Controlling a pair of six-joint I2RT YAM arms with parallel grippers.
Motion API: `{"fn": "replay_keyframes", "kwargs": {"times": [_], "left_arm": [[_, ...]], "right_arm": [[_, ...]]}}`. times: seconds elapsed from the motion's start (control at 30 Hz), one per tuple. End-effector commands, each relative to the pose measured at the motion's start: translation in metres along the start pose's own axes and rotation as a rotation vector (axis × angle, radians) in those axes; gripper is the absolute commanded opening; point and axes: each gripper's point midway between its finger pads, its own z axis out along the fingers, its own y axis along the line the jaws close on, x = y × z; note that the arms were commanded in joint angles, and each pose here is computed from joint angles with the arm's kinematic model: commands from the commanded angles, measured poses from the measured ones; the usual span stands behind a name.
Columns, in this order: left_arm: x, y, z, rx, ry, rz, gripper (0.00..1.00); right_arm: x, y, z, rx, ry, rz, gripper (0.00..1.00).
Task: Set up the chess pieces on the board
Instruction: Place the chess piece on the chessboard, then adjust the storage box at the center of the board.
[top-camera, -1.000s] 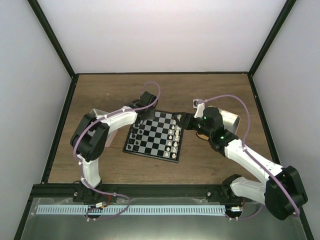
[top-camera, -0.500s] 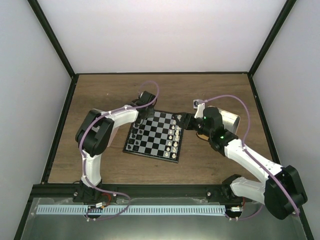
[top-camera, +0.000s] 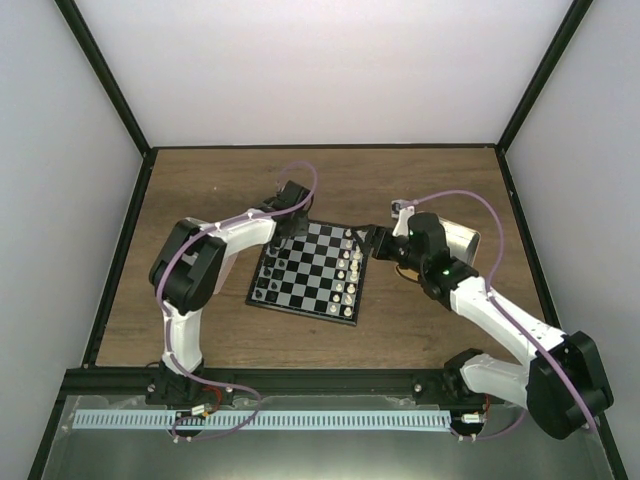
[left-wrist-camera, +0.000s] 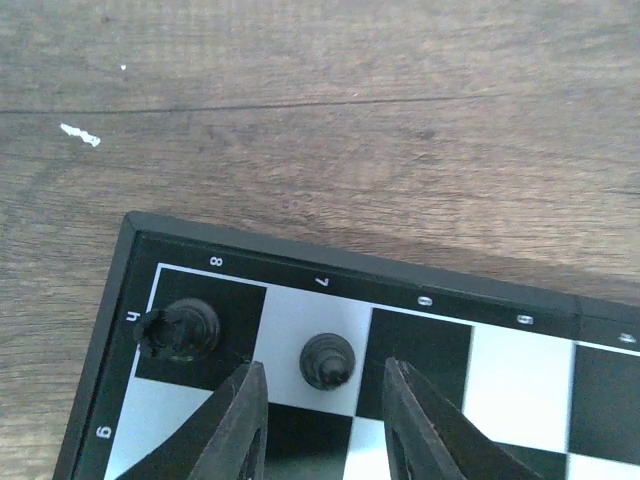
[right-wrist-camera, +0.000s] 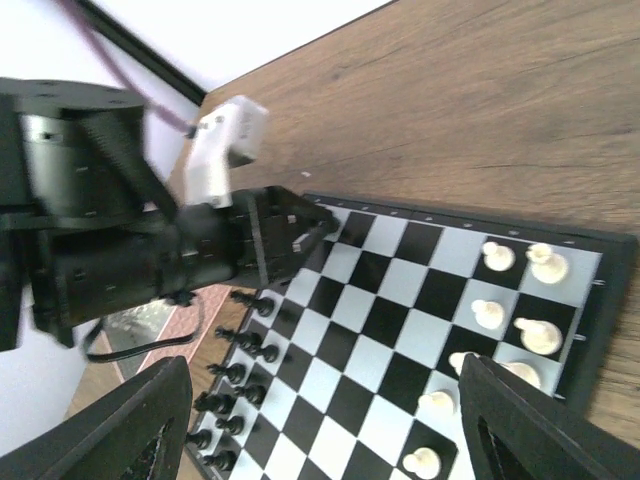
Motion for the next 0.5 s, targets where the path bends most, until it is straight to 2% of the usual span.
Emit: {"fn": "replay_keyframes", "kwargs": {"times": [0.0,0.17,0.27,0.47], "left_arm": [[-0.033,-0.015,-0.038,0.085,-0.075,-0.019,0.36],[-0.049,-0.019,-0.070,0.140,-0.122,-0.041,0.41],[-0.055,-0.018,-0.092,0.171,-0.161,-0.055,0.47],[-0.053,-0.014,-0.131,0.253,-0.214,-0.045,0.54]], "right_arm": [[-0.032,-0.010,-0.014,0.102,-0.079,0.008,0.75],[-0.043,-0.068,-0.031,0.326,-0.116,0.097,0.75],[-0.048,-0.116,-0.041,0.475,-0.120,0.177,0.78],[-0.071,-0.186,-0.040,0.644,-0.153,0.391,0.83]]}}
